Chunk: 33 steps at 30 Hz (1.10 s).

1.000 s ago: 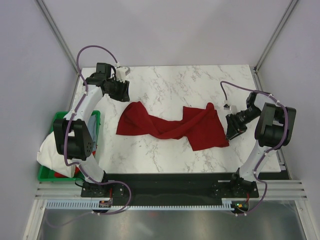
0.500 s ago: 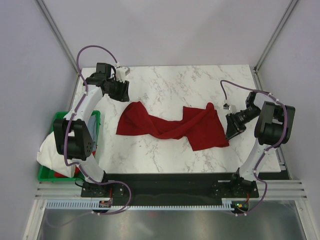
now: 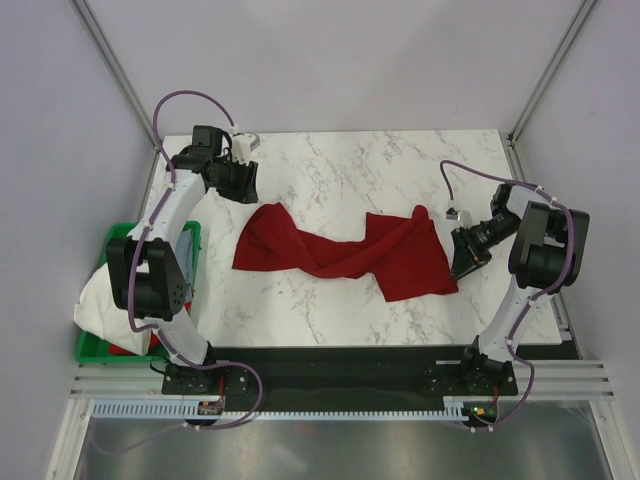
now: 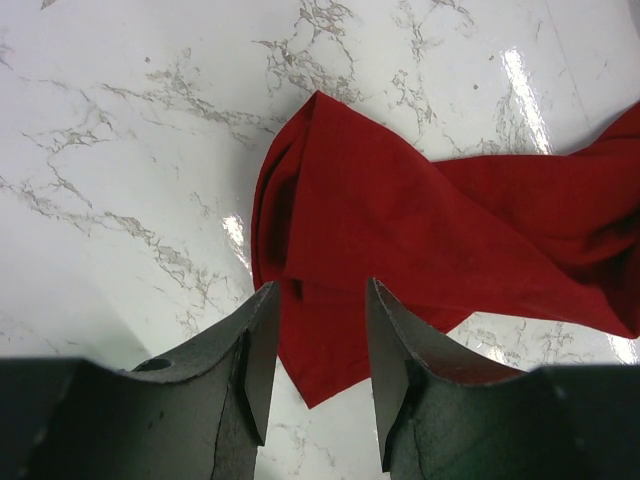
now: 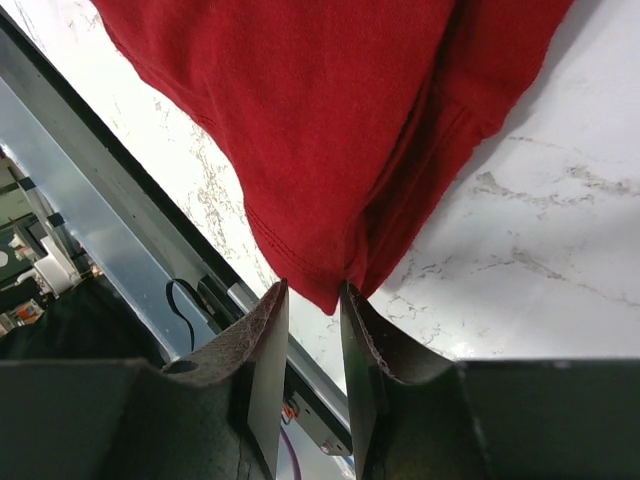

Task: Fold and stack the t-shirts
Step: Flatten the tshirt out

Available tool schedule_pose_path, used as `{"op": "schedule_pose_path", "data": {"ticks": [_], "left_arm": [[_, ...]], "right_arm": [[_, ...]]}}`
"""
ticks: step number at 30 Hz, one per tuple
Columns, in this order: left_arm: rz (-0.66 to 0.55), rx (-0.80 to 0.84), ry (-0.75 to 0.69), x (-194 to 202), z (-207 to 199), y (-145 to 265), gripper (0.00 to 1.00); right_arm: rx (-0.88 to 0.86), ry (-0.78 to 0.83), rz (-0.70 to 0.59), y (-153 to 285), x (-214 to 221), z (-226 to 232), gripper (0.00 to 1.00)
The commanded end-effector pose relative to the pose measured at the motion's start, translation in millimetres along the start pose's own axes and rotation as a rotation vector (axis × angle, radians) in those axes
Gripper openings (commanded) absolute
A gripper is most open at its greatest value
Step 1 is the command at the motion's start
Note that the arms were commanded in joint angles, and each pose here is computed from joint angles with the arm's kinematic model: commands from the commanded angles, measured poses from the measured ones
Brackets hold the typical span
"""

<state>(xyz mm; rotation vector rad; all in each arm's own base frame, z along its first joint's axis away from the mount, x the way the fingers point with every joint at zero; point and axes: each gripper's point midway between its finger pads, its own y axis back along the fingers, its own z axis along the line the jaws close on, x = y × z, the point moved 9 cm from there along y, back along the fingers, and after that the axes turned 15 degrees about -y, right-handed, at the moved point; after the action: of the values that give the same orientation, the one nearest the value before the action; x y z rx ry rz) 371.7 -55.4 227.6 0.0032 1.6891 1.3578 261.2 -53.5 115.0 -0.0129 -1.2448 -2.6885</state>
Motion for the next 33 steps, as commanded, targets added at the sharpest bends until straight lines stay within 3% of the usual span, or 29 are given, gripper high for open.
{"op": "schedule_pose_path", "data": {"ticks": [1, 11, 14, 16, 18, 21, 28, 33], "left_arm": [[-0.059, -0.039, -0.051, -12, 1, 16, 0.47], [-0.054, -0.062, -0.065, -9, 0, 22, 0.47], [-0.052, -0.067, -0.065, -8, 1, 22, 0.47], [-0.050, -0.069, -0.068, -8, 0, 23, 0.47], [-0.049, -0.072, -0.071, -7, 0, 24, 0.47], [-0.047, -0.077, -0.076, -7, 0, 25, 0.47], [-0.005, -0.034, -0.113, 11, -7, 16, 0.48], [0.134, 0.013, -0.178, 52, -12, -8, 0.41]], "right_arm": [[-0.046, 0.013, -0.002, 1, -2, 2, 0.35], [-0.043, 0.004, -0.002, -2, -6, -3, 0.31], [-0.042, 0.007, -0.002, 0, -6, -2, 0.22], [-0.060, 0.029, -0.003, 5, -6, 3, 0.02], [-0.062, 0.042, -0.007, 11, -5, 8, 0.00], [-0.051, 0.075, -0.068, 32, -8, 27, 0.00], [-0.089, 0.164, -0.362, 92, -35, 82, 0.00], [-0.200, 0.166, -0.448, 107, -57, 96, 0.00]]}}
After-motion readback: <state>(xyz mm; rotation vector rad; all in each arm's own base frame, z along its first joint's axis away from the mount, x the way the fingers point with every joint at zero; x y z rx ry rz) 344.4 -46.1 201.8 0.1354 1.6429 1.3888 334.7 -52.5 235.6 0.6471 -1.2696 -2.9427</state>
